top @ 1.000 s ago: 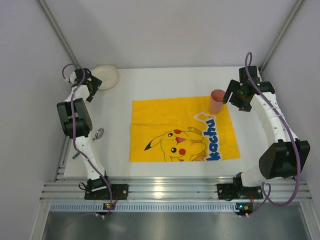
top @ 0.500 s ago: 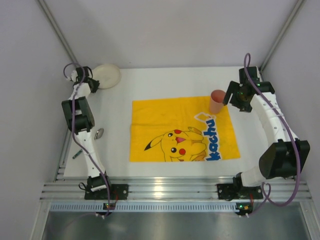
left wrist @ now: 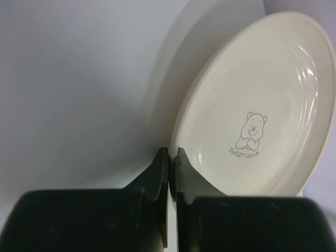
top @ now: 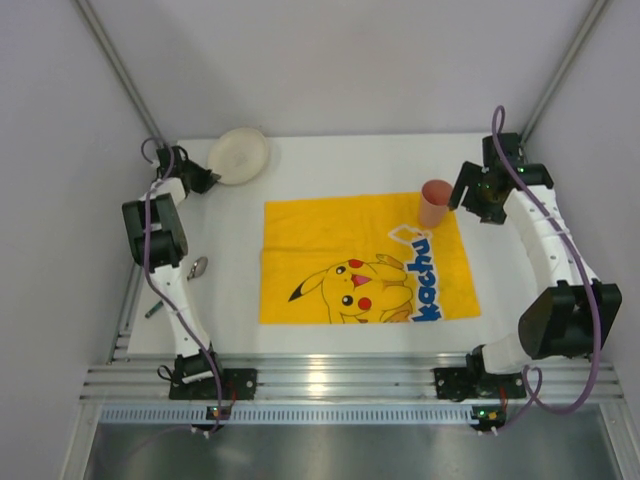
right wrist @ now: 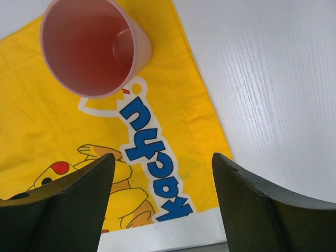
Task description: Set the dinner table for one person
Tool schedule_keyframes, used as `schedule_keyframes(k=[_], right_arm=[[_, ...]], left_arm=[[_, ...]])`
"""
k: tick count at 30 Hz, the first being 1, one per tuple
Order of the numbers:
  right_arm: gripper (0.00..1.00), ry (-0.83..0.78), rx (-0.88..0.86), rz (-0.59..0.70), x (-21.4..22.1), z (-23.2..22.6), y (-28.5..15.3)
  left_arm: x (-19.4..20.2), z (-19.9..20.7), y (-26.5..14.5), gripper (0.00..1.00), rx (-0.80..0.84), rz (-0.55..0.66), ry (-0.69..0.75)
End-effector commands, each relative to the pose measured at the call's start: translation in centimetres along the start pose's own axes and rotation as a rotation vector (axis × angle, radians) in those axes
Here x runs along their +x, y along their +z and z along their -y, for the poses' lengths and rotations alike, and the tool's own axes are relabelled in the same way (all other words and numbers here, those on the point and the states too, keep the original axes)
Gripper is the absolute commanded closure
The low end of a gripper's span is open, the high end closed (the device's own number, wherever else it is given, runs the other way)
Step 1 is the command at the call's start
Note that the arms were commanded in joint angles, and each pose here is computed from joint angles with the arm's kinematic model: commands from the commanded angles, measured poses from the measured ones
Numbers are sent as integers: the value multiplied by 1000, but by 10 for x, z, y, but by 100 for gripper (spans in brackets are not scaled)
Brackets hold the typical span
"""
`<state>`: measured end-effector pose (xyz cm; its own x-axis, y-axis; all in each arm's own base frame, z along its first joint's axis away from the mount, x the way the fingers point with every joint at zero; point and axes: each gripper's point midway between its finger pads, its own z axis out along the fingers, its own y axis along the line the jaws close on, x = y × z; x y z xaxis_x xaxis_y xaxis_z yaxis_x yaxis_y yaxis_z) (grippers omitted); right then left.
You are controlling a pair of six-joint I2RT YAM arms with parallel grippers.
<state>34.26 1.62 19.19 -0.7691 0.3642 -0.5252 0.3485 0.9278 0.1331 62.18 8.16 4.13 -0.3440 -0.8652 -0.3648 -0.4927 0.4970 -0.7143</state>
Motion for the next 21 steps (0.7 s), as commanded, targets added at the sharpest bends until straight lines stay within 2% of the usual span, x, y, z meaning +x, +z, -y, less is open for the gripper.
schedule_keyframes(k=[1,3,4,8,14,16,21], right_arm=[[25,26,-72,102,-25,-9,-30],[25,33,-85,116,-28,-11,-35],[25,36,-98,122,-28,-13,-38],[25,50,-143,147,-26,-16,-51],[25,74,-179,150,-8,-14,-59],[26,75,-210,142,-1,-17,-64],[25,77,-236,150,19,-13,-74]], left_arm=[[27,63,-42,100,264,-113,69],[53,65,-53,100,313,-173,97],[62,80,-72,100,374,-220,118],[111,94,-112,100,451,-352,183],[202,108,-172,100,435,-531,415],[221,114,-192,100,431,-553,471],[272,100,-230,100,381,-621,560]])
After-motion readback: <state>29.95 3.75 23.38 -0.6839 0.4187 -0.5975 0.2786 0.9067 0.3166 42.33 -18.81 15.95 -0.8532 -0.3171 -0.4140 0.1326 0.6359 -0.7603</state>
